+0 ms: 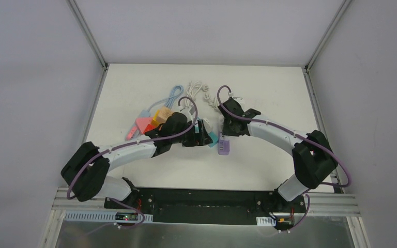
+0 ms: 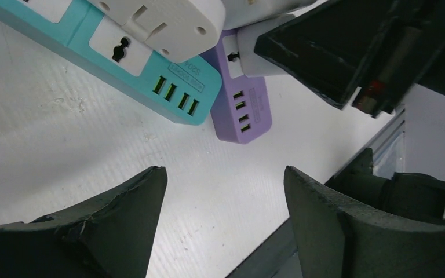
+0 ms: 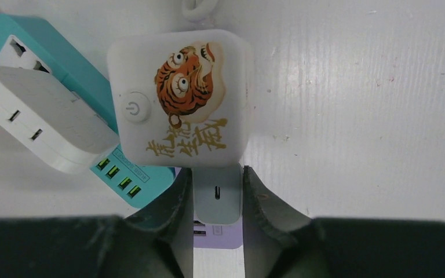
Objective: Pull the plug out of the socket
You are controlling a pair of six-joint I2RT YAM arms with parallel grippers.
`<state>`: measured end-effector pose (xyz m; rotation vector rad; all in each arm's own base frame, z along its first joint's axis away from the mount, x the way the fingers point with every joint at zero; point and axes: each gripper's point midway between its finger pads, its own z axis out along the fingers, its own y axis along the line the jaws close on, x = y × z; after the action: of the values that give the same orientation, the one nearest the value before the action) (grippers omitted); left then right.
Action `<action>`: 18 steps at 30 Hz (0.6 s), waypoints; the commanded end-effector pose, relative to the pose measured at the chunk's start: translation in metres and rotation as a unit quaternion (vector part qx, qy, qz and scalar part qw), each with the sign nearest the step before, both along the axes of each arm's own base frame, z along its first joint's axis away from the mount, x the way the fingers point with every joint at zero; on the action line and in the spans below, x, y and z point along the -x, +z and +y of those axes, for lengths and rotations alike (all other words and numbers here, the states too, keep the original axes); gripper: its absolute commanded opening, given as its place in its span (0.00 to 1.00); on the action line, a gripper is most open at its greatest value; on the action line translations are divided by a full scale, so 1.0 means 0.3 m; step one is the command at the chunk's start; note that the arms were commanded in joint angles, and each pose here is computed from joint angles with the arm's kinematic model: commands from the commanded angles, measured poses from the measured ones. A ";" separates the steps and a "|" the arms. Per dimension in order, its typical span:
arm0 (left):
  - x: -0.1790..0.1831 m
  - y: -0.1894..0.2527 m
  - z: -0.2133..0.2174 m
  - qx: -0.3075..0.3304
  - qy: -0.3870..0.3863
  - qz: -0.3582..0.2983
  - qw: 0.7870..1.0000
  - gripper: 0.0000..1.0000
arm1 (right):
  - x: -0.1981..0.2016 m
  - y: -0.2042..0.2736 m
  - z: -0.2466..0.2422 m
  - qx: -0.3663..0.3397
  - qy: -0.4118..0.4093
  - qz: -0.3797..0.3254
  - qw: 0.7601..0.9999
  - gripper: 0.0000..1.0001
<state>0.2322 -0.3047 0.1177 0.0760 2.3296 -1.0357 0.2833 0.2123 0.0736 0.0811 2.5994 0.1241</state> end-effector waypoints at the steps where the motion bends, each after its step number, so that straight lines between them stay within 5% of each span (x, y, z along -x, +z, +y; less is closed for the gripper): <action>1: -0.066 0.038 -0.094 0.020 0.027 -0.038 0.999 0.75 | -0.012 0.024 0.032 -0.023 0.001 0.001 1.000 0.17; 18: -0.032 -0.188 -0.244 0.031 0.024 0.074 0.997 0.46 | 0.026 0.023 0.045 -0.052 0.005 0.020 0.998 0.00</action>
<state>0.2440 -0.3662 0.0648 -0.0328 2.4095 -1.0713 0.2818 0.2145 0.0735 0.0903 2.6185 0.1660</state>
